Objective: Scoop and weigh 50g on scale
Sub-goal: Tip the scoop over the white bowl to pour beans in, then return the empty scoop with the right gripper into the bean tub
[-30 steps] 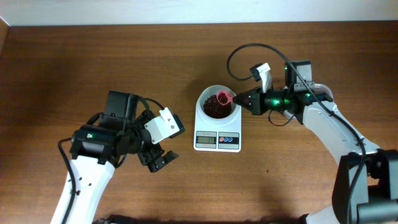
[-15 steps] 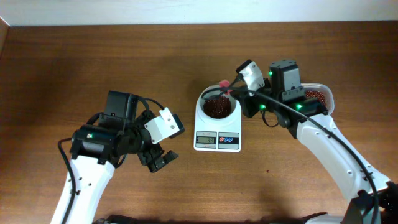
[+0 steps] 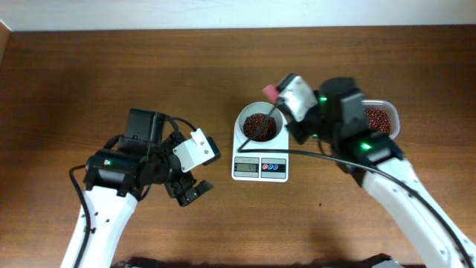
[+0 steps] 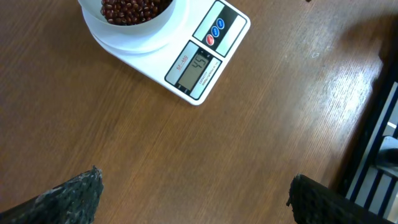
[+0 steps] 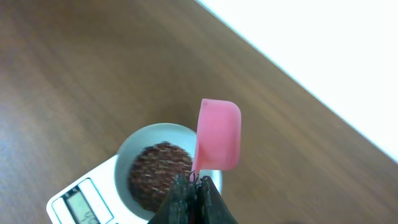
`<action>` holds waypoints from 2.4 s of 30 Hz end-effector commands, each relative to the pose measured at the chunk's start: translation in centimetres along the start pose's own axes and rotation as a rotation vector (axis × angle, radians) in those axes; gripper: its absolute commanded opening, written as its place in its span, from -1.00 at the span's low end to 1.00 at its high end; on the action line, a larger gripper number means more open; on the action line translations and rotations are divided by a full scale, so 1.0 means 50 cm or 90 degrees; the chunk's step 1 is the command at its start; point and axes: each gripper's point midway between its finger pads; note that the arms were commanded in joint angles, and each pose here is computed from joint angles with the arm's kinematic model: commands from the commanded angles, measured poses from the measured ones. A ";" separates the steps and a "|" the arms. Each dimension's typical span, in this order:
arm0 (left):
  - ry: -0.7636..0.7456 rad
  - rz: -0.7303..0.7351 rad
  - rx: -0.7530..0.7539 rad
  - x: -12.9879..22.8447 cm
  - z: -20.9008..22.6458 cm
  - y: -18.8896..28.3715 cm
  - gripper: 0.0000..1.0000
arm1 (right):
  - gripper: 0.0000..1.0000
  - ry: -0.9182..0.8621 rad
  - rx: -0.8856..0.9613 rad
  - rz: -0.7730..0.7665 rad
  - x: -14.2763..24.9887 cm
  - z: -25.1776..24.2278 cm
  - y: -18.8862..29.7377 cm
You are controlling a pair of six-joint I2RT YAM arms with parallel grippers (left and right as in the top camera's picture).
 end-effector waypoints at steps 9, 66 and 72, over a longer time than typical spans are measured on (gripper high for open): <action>-0.007 -0.004 0.004 0.000 -0.002 0.000 0.98 | -0.92 -0.418 0.323 0.227 0.339 -0.317 0.233; -0.007 -0.004 0.004 0.000 -0.002 0.000 0.98 | -0.92 -0.809 -0.075 -0.031 0.423 -0.325 0.181; -0.007 -0.004 0.004 0.000 -0.002 0.000 0.99 | -0.92 -0.797 -0.194 -0.116 0.344 -0.299 0.183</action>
Point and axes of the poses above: each gripper's point midway between its finger pads, its own y axis back along the fingers, its own z axis along the line the jaws close on, x = y × z
